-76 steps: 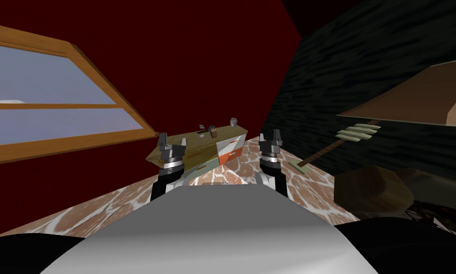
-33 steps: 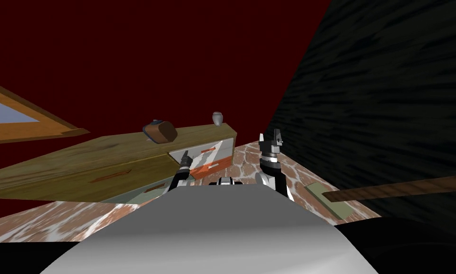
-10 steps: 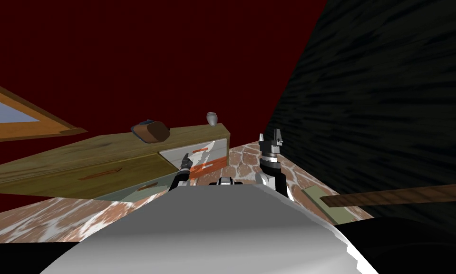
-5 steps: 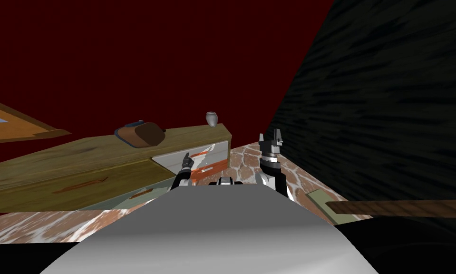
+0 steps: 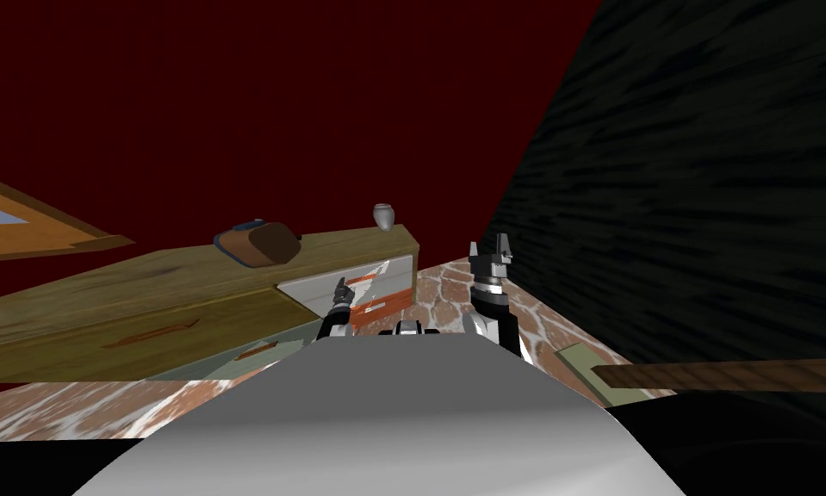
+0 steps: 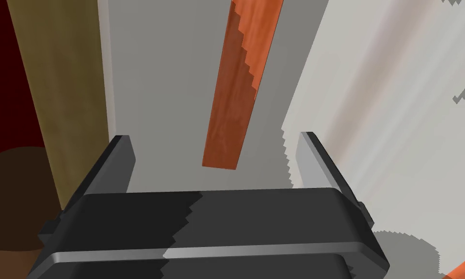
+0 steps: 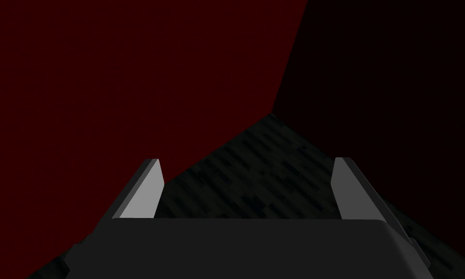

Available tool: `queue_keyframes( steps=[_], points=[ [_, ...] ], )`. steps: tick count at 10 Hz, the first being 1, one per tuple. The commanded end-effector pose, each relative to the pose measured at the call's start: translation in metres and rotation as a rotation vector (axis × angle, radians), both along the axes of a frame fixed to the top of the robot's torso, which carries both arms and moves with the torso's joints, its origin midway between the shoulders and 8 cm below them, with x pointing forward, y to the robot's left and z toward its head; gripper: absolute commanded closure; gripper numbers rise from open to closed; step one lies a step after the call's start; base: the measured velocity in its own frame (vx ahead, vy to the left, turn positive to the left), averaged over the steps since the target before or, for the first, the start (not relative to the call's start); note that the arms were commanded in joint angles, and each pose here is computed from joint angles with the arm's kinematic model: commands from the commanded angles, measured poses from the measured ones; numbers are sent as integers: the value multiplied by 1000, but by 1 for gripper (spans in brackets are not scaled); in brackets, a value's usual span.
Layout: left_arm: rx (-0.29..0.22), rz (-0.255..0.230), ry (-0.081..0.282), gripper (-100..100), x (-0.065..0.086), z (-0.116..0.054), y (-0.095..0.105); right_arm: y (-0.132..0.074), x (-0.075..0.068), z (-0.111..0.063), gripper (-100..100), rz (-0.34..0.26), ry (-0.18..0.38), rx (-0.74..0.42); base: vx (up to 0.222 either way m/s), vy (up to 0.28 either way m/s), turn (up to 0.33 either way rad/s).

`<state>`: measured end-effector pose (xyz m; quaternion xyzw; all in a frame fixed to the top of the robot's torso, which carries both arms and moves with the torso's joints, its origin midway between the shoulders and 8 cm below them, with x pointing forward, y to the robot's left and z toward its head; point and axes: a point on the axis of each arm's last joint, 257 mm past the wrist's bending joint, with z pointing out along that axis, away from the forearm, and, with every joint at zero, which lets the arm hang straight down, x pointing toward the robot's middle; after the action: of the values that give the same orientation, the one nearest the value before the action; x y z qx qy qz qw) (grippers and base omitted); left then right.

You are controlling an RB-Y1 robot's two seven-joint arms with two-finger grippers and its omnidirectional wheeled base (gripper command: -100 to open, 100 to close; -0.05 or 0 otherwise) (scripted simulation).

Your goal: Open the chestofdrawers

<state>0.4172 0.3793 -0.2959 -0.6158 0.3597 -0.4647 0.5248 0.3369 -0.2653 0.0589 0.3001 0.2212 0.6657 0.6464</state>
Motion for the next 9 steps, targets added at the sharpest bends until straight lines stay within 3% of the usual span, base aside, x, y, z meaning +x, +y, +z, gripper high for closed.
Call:
queue_keyframes(
  steps=[1,5,6,9],
  points=[
    [0,-1,0,100,-2,2,0,0,0,0,0,0,0,0,-93,-48,9],
    [1,-4,-1,100,-5,4,-1,0,0,0,0,0,0,0,-171,-61,9],
    [26,-12,3,-100,-5,7,5,0,0,0,0,0,0,0,-20,-7,-2],
    [75,-29,10,-100,-4,12,16,0,0,0,0,0,0,0,21,7,0]
  ],
)
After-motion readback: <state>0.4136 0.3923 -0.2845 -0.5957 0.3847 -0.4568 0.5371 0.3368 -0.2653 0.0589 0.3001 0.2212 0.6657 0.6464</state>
